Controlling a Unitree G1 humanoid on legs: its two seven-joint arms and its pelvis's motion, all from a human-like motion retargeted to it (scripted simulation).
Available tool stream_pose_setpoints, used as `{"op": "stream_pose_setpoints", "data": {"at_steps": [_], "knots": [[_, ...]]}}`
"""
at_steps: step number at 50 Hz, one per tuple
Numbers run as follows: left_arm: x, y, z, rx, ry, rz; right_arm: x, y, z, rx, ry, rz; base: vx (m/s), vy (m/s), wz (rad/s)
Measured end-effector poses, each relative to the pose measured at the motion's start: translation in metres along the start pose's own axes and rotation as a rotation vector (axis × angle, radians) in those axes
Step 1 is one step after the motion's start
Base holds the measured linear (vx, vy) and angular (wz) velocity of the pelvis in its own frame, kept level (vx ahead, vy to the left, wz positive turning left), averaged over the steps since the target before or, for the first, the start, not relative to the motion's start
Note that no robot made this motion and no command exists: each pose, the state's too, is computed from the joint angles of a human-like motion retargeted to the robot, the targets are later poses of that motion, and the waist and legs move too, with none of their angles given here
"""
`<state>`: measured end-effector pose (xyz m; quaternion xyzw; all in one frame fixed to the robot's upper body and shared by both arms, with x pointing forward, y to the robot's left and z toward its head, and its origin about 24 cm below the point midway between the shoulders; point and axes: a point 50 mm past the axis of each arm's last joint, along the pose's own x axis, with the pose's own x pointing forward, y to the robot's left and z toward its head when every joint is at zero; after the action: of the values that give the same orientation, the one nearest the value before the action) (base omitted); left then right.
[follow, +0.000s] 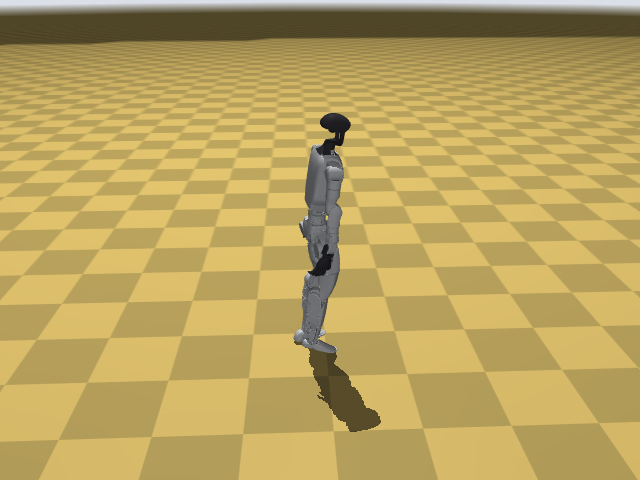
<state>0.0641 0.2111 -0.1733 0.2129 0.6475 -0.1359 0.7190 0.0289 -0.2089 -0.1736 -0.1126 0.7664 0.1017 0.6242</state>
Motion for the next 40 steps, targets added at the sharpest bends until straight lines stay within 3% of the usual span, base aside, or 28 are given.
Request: {"op": "stream_pose_setpoints", "data": {"at_steps": [20, 26, 32, 40], "knots": [[-0.012, -0.038, -0.085, -0.099, 0.367, -0.12, -0.008, -0.013, 0.03, -0.033, -0.134, -0.059, 0.02, 0.12, 1.26], [-0.013, -0.043, -0.091, -0.136, 0.387, -0.137, -0.015, -0.013, 0.05, -0.159, -0.196, -0.098, 0.17, -0.07, -0.18], [-0.008, -0.032, -0.07, -0.136, 0.319, -0.09, -0.018, -0.004, 0.064, -0.221, -0.248, -0.1, 0.06, -0.11, -0.76], [-0.004, 0.015, -0.035, -0.136, 0.162, 0.083, -0.013, 0.003, 0.055, -0.237, -0.204, -0.075, 0.02, -0.12, -1.17]]}}
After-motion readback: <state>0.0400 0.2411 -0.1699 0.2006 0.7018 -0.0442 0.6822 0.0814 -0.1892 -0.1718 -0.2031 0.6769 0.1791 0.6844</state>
